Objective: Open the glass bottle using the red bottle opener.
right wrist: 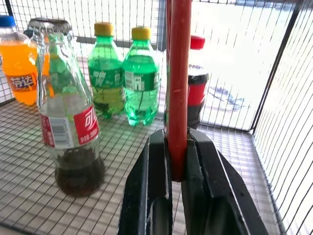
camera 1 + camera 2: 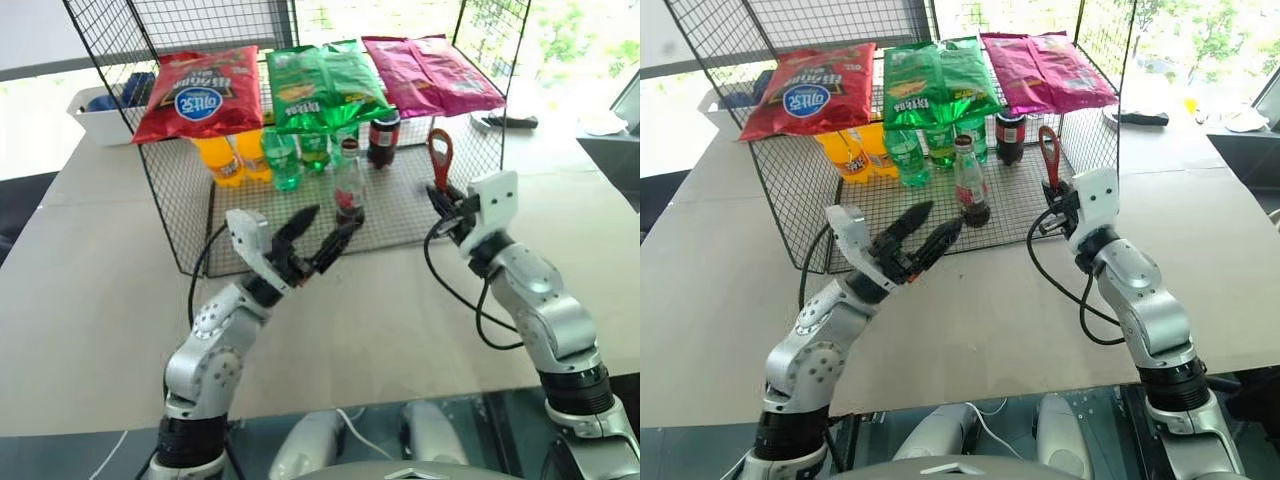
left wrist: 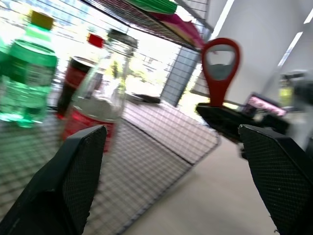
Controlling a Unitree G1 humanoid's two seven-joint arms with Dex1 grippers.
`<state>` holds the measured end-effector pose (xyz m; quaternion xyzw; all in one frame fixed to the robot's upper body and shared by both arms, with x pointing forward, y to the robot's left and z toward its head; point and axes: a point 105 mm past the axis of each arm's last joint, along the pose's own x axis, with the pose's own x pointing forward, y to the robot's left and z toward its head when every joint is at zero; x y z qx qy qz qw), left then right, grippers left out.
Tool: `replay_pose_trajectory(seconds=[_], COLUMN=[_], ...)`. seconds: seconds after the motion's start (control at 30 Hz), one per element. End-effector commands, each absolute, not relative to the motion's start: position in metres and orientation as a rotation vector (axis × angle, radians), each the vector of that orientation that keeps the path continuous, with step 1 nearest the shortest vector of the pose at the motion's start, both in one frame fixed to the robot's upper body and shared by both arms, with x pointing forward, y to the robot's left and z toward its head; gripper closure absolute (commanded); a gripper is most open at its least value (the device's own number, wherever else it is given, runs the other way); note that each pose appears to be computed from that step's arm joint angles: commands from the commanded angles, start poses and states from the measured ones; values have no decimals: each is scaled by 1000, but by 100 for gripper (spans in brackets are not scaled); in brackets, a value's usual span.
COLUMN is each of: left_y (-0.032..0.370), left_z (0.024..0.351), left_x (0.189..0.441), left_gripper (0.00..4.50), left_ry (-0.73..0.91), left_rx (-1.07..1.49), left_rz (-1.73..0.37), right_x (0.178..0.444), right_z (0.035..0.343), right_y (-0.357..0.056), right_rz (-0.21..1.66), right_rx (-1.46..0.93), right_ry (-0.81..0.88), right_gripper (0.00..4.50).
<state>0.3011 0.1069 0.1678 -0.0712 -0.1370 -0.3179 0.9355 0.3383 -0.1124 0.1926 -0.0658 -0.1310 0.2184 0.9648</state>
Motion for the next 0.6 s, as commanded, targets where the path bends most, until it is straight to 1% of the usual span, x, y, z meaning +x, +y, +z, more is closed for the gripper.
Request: replay_pose_trajectory(seconds=[0.03,0.13,0.33,0.6], left_y=[103,102,96,83], left_z=[172,172,177,187], left_x=[316,332,361,380], left_gripper=[5,5,5,5], left_ry=[-375,-399,-425,-447], left_rx=[-7,20,46,31], left_rz=[-580,-564,-576,-669], right_x=[333,332,331,331], right_z=[215,218,215,213], right_y=[-111,-109,-104,-102], right_rz=[405,396,405,403], right_rx=[-201,-221,-231,-241], right_ry=[-410,-446,-456,-466], right_gripper=[450,450,450,450])
